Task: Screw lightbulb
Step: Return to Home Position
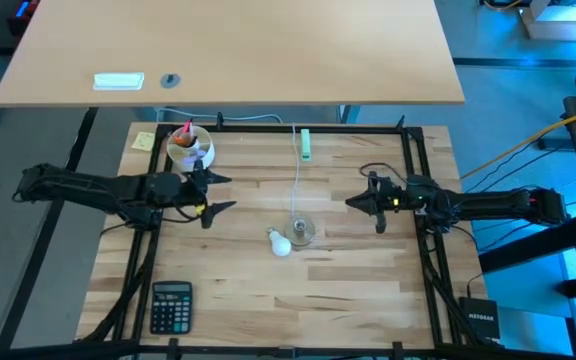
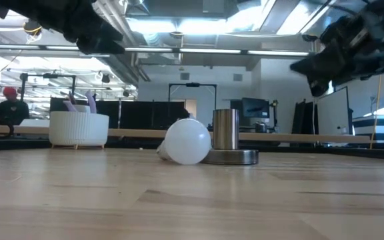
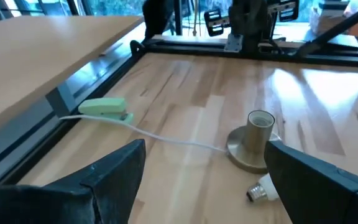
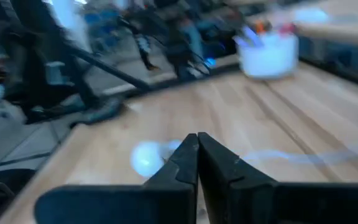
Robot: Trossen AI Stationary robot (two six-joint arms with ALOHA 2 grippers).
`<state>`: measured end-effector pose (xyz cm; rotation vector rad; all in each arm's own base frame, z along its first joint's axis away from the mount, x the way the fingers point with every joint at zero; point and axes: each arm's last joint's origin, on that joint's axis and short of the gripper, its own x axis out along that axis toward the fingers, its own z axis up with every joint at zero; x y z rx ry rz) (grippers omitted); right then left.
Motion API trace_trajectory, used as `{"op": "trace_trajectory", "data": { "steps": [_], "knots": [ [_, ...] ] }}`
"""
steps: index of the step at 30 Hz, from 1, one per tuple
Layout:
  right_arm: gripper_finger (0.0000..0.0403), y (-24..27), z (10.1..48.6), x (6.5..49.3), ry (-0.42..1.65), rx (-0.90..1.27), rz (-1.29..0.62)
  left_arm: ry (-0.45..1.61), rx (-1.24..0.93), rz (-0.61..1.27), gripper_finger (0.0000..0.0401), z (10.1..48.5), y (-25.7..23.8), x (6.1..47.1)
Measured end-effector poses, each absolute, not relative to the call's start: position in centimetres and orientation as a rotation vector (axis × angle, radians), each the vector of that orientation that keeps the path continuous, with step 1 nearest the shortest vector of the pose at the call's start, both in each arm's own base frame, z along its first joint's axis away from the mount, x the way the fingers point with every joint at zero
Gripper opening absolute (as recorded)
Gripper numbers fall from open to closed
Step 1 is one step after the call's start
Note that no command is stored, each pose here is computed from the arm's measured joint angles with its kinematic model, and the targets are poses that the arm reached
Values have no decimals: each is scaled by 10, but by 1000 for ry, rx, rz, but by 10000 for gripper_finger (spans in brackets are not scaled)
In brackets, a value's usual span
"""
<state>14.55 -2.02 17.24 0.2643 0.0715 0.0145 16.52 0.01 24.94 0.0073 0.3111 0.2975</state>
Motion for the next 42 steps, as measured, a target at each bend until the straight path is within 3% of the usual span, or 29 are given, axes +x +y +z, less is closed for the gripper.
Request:
{"op": "trace_trajectory", "data": {
  "steps": [4, 12, 17, 28, 42],
  "knots": [
    [11, -19, 177, 139, 52, 249, 36, 258, -9, 295, 318, 235, 1, 156],
    [10, -18, 177, 114, 71, 286, -118, 115, -78, 297, 318, 215, 3, 125],
    [10, -16, 183, 101, -33, 274, -119, 40, -95, 291, 318, 206, 3, 111],
    [10, -16, 170, 96, -54, 280, -141, -100, -111, 285, 318, 186, 5, 92],
    [10, -15, 170, 96, -49, 224, -109, -25, -79, 182, 318, 173, 2, 95]
  ]
}}
